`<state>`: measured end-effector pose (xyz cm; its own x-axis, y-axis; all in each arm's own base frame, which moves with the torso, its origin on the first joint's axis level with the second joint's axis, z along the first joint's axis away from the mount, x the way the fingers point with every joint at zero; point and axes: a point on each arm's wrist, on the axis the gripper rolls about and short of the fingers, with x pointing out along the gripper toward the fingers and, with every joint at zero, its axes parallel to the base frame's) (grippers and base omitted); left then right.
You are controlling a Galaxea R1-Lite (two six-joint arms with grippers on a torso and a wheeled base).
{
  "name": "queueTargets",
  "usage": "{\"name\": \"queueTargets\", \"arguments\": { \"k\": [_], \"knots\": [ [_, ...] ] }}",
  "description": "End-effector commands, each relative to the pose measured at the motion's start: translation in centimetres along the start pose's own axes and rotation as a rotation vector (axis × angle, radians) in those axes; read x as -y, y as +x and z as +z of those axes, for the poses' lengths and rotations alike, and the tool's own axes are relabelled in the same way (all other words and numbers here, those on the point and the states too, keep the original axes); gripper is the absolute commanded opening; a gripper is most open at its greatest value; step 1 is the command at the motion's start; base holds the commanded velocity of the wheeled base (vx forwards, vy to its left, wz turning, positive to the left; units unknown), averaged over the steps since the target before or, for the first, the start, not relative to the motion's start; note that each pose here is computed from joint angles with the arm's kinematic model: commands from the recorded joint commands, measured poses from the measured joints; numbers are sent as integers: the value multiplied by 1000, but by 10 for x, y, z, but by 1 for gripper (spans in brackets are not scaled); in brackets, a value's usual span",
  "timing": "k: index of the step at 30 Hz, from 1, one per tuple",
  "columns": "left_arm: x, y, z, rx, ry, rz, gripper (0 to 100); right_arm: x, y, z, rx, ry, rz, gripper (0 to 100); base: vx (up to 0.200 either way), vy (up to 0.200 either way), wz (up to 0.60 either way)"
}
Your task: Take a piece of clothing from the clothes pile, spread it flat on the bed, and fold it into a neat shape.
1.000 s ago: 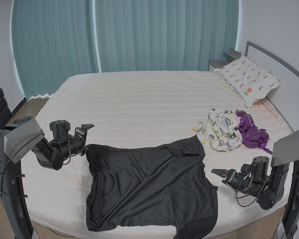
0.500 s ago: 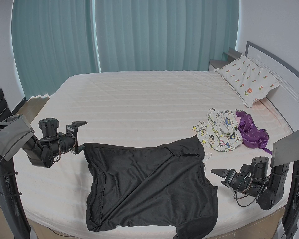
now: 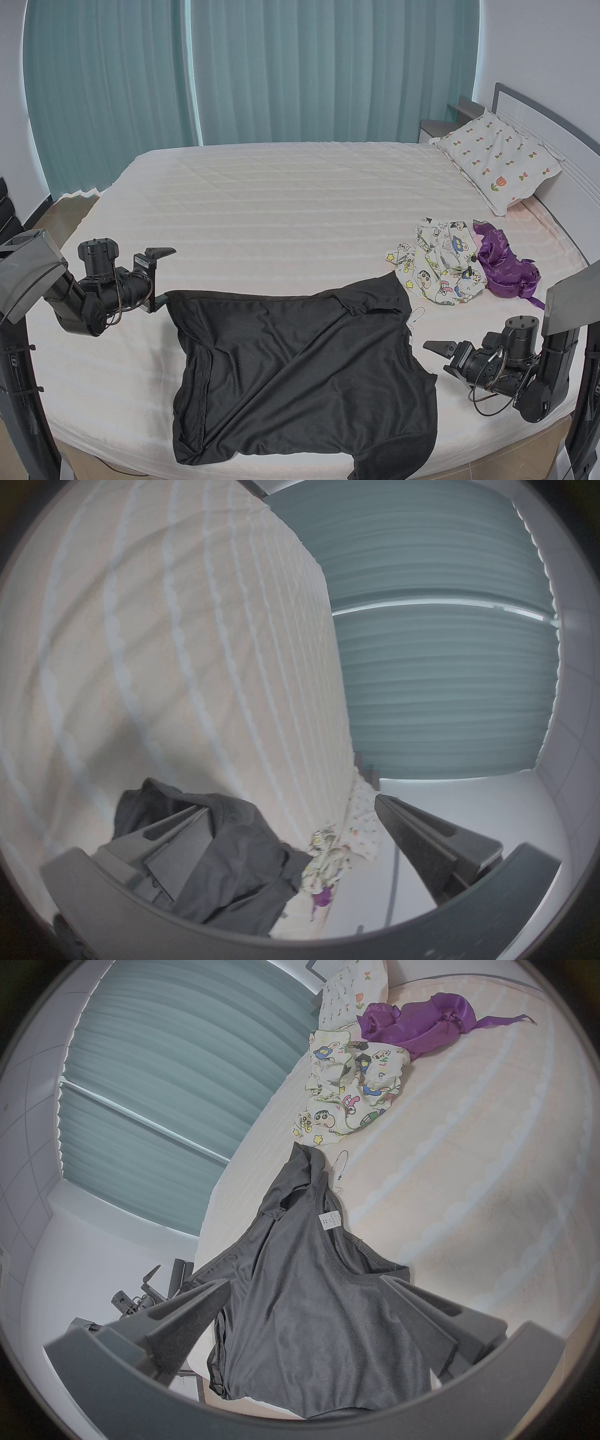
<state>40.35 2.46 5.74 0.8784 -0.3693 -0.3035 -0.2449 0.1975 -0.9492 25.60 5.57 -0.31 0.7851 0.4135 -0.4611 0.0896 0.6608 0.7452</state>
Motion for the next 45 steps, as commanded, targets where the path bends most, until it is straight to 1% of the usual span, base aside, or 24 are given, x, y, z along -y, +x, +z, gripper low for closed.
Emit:
{"name": "queueTargets", "arguments": {
  "k": [1,2,3,4,5,6,8,10,11,13,15,17,18,19,20,23,26,33,41,45],
  "knots": [
    [-4,-4,-3,-6,105,135,100,1,0,1,6,-1,0,100,0,0,0],
    [-3,-4,-4,12,134,169,100,1,0,1,6,1,0,100,0,0,0],
    [-2,-4,-4,15,140,172,100,1,0,1,3,1,0,100,0,0,0],
    [0,-2,-9,49,193,235,100,0,0,1,4,-1,1,100,0,0,0],
    [1,1,-14,70,224,269,100,0,0,1,4,-1,1,100,0,0,0],
    [2,3,-17,84,244,286,100,0,0,1,4,-2,3,100,0,0,0],
    [3,10,-29,168,329,339,100,0,0,1,4,-2,3,100,0,0,0],
    [4,14,-35,223,364,351,100,0,0,1,5,-2,2,100,0,0,0],
    [6,16,-39,253,380,336,100,0,0,1,6,-2,3,100,0,0,0],
    [12,16,-41,270,388,295,100,0,0,1,5,-2,2,100,0,0,0],
    [10,13,-42,263,384,295,100,0,-1,1,6,-2,3,100,0,0,0],
    [7,11,-45,221,381,292,100,-1,0,1,7,-2,4,100,0,0,0],
    [7,11,-45,221,381,292,100,-1,0,1,7,-2,4,100,0,0,0],
    [1,9,-49,143,371,282,100,-1,0,1,6,-3,5,100,0,0,0],
    [-3,8,-49,95,361,271,100,-1,0,1,8,-4,5,100,0,0,0],
    [-5,7,-47,46,333,252,100,0,-1,1,12,-3,-2,100,0,0,0],
    [-3,8,-44,54,311,241,100,-1,0,1,13,-3,-4,100,0,0,0],
    [-4,6,-42,65,301,234,100,-1,0,0,13,-5,-2,100,0,0,0],
    [-6,6,-39,66,282,226,100,-1,0,0,11,-5,-2,100,200,0,0],
    [-8,7,-39,61,269,227,100,-1,0,0,12,-5,-1,100,0,0,0]
  ]
}}
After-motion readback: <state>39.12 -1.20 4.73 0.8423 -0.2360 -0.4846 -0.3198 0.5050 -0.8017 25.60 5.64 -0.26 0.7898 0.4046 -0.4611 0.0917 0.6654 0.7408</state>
